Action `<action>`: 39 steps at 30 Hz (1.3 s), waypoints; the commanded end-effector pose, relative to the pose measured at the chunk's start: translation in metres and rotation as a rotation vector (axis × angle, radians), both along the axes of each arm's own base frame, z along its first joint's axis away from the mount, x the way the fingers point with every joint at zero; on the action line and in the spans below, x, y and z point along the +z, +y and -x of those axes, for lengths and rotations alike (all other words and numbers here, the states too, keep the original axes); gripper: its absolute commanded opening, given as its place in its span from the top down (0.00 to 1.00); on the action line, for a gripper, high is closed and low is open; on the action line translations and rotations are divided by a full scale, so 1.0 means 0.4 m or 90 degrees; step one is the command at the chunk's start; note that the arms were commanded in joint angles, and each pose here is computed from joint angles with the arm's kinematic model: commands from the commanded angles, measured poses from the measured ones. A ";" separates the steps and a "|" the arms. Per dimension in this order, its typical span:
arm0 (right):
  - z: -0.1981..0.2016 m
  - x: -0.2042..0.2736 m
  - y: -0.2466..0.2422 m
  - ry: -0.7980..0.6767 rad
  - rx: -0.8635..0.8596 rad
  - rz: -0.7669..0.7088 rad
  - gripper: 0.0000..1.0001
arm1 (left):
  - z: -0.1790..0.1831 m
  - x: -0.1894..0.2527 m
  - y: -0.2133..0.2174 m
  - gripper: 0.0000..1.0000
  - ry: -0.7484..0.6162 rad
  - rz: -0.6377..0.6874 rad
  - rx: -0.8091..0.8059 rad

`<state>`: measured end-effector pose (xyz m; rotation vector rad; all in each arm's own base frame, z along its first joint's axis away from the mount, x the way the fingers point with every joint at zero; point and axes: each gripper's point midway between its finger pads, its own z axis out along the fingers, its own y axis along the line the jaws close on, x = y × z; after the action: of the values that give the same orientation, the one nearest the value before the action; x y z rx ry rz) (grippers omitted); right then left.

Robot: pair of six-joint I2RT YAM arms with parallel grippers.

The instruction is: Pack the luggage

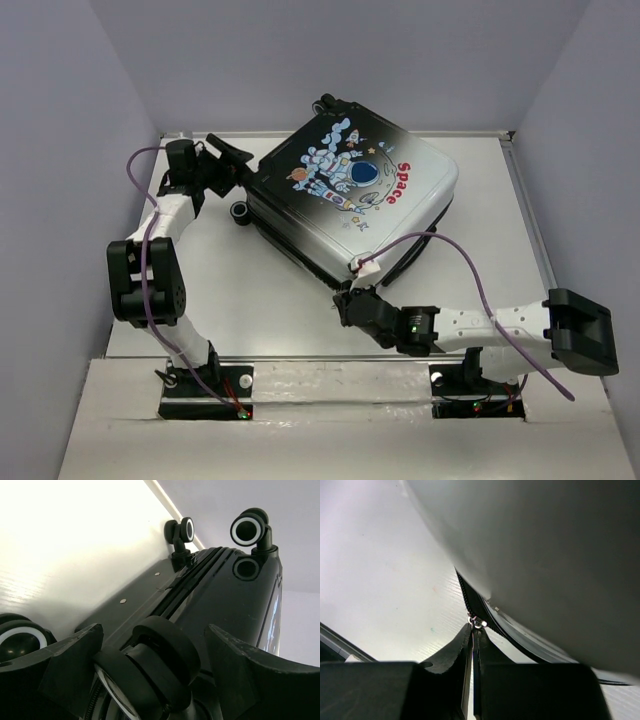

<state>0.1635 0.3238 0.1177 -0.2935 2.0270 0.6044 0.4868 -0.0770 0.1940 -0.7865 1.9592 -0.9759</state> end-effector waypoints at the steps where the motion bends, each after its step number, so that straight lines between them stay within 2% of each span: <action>1: 0.050 0.034 0.080 0.031 0.072 -0.049 0.93 | -0.015 0.098 -0.025 0.12 -0.037 0.018 -0.037; 9: 0.049 0.018 0.087 0.031 0.076 -0.033 0.93 | -0.035 0.069 -0.039 0.18 -0.001 0.020 -0.045; 10: 0.049 0.016 0.088 0.031 0.076 -0.031 0.93 | -0.037 0.070 -0.041 0.25 -0.003 0.024 -0.045; 11: 0.048 0.014 0.087 0.029 0.076 -0.028 0.93 | -0.035 0.077 -0.045 0.52 -0.006 0.032 -0.046; 12: 0.047 0.016 0.089 0.027 0.076 -0.028 0.93 | -0.034 0.085 -0.047 0.70 -0.012 0.035 -0.045; 13: 0.045 0.024 0.092 0.025 0.076 -0.031 0.93 | -0.031 0.089 -0.050 0.85 -0.021 0.035 -0.046; 14: 0.043 0.032 0.094 0.020 0.075 -0.033 0.93 | -0.028 0.096 -0.048 0.94 -0.028 0.033 -0.043; 18: 0.016 0.091 0.132 -0.031 0.083 -0.020 0.93 | 0.020 0.146 -0.069 0.94 -0.092 0.021 -0.048; 21: -0.031 0.147 0.205 -0.089 0.085 0.010 0.93 | 0.105 0.106 -0.163 0.94 -0.091 -0.011 -0.102; 23: -0.055 0.190 0.276 -0.106 0.096 0.001 0.93 | 0.136 0.089 -0.170 0.94 -0.091 -0.017 -0.116; 29: -0.088 0.292 0.406 -0.125 0.153 -0.083 0.93 | 0.175 0.014 -0.101 0.94 -0.065 -0.051 -0.095; 31: -0.088 0.309 0.414 -0.124 0.155 -0.089 0.93 | 0.172 0.018 -0.073 0.94 -0.064 -0.060 -0.088; 32: -0.086 0.309 0.405 -0.121 0.153 -0.092 0.93 | 0.169 0.026 -0.063 0.91 -0.066 -0.079 -0.080; 33: -0.083 0.301 0.392 -0.116 0.150 -0.090 0.93 | 0.166 0.021 -0.003 0.78 -0.044 -0.109 -0.032; 34: -0.079 0.273 0.352 -0.110 0.139 -0.073 0.93 | 0.156 0.050 0.016 0.49 -0.061 -0.134 -0.026; 37: -0.054 0.206 0.268 -0.074 0.125 -0.060 0.93 | 0.153 0.094 0.075 0.13 -0.075 -0.150 0.011; 39: -0.037 0.177 0.230 -0.047 0.116 -0.065 0.93 | 0.152 0.091 0.102 0.11 -0.065 -0.161 0.018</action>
<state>0.1963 0.4071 0.1271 -0.6596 1.9647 0.4181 0.4370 -0.0654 0.2696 -0.5341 1.7811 -0.8638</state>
